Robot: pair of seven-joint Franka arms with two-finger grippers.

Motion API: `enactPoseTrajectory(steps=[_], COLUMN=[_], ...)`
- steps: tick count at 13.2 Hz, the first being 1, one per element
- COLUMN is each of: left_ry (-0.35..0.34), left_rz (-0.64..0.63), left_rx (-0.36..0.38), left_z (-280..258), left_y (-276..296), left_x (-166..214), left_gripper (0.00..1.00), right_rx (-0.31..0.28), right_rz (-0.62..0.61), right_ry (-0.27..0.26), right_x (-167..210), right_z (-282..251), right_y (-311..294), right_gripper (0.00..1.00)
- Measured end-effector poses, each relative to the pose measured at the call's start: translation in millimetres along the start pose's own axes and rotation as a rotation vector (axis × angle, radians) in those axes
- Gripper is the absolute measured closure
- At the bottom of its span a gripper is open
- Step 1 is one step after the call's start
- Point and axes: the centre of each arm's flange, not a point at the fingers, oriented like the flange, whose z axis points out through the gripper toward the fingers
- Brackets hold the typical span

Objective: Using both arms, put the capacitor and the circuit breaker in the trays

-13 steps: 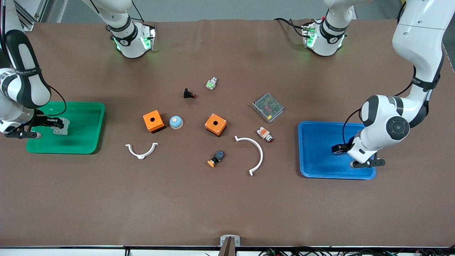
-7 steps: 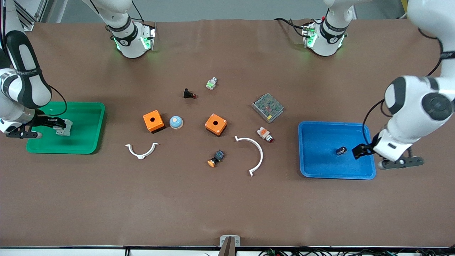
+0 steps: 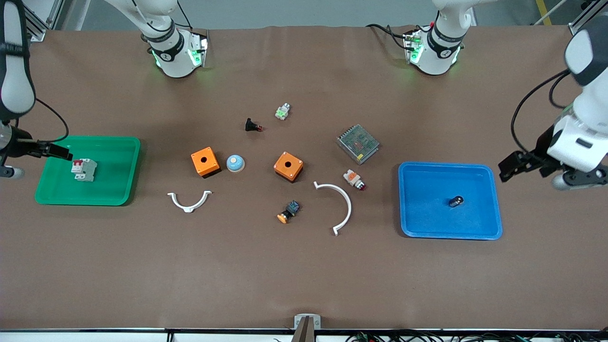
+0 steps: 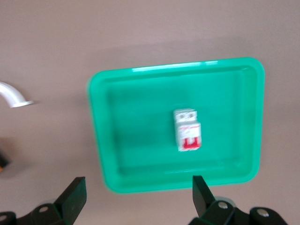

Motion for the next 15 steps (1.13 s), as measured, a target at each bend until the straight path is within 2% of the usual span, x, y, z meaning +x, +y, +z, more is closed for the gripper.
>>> enactPoseTrajectory(steps=[1, 4, 7, 11, 15], left_ry=[-0.027, -0.046, -0.062, -0.107, -0.128], left_rz=[0.005, 0.026, 0.072, 0.091, 0.052], left_rx=[0.013, 0.034, 0.014, 0.002, -0.026], left_z=[-20.4, -61.9, -79.0, -75.2, -76.2], left_y=[-1.9, -3.0, 7.1, 14.9, 23.9], left_x=[-9.0, -33.8, -51.6, -69.9, -82.5], left_gripper=[0.00, 0.00, 0.00, 0.00, 0.00], right_rx=[-0.005, -0.012, -0.015, -0.014, -0.007], right_rz=[-0.021, -0.029, -0.015, -0.011, -0.001], right_ry=[0.012, 0.030, 0.033, 0.092, 0.184], right_x=[-6.8, -18.0, -20.3, -21.1, -22.2], right_z=[-23.0, -55.1, -88.4, -136.8, -188.7], right_y=[-26.3, -78.7, -115.4, -140.3, -135.7], right_gripper=[0.00, 0.00, 0.00, 0.00, 0.00])
